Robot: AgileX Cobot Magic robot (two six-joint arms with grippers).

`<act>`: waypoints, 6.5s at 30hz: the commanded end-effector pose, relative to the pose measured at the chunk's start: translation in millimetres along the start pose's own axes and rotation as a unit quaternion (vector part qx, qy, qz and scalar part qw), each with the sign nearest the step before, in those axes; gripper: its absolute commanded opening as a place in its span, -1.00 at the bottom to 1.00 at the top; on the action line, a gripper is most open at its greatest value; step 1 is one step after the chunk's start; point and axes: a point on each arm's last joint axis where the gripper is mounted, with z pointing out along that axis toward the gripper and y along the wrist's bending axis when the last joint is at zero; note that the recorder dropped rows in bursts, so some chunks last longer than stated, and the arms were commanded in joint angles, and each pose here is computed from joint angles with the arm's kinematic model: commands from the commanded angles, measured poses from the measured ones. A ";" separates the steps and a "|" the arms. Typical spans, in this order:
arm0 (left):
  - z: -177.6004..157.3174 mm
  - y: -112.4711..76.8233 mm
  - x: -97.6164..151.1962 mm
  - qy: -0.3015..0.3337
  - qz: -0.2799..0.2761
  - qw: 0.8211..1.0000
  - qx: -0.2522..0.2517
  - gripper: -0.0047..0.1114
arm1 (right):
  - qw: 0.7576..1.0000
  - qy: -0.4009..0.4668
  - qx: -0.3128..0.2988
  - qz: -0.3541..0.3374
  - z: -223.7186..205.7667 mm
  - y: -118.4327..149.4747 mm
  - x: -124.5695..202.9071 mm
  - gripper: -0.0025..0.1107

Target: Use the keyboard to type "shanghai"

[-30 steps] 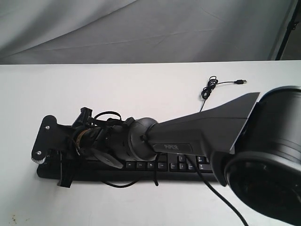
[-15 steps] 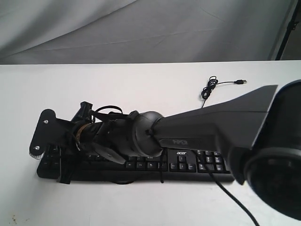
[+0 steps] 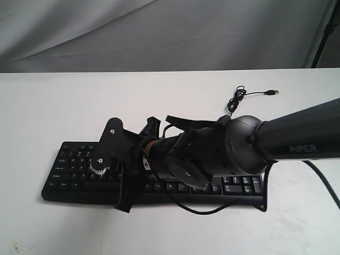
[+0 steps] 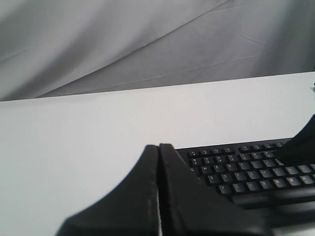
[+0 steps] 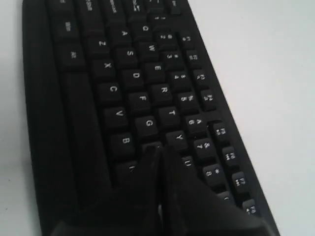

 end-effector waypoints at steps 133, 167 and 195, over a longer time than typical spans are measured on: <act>0.1 -0.1 0.8 -0.002 0.001 1.000 0.001 -0.92 | 1.000 -0.016 0.008 -0.003 29.1 -3.5 3.8 -0.96; 0.1 -0.1 0.8 -0.002 0.001 1.000 0.001 -0.92 | 1.000 0.004 -0.001 0.001 33.9 -0.1 10.8 -0.96; 0.1 -0.1 0.8 -0.002 0.001 1.000 0.001 -0.92 | 0.997 -0.051 -0.004 -0.057 72.1 16.6 -64.1 -0.96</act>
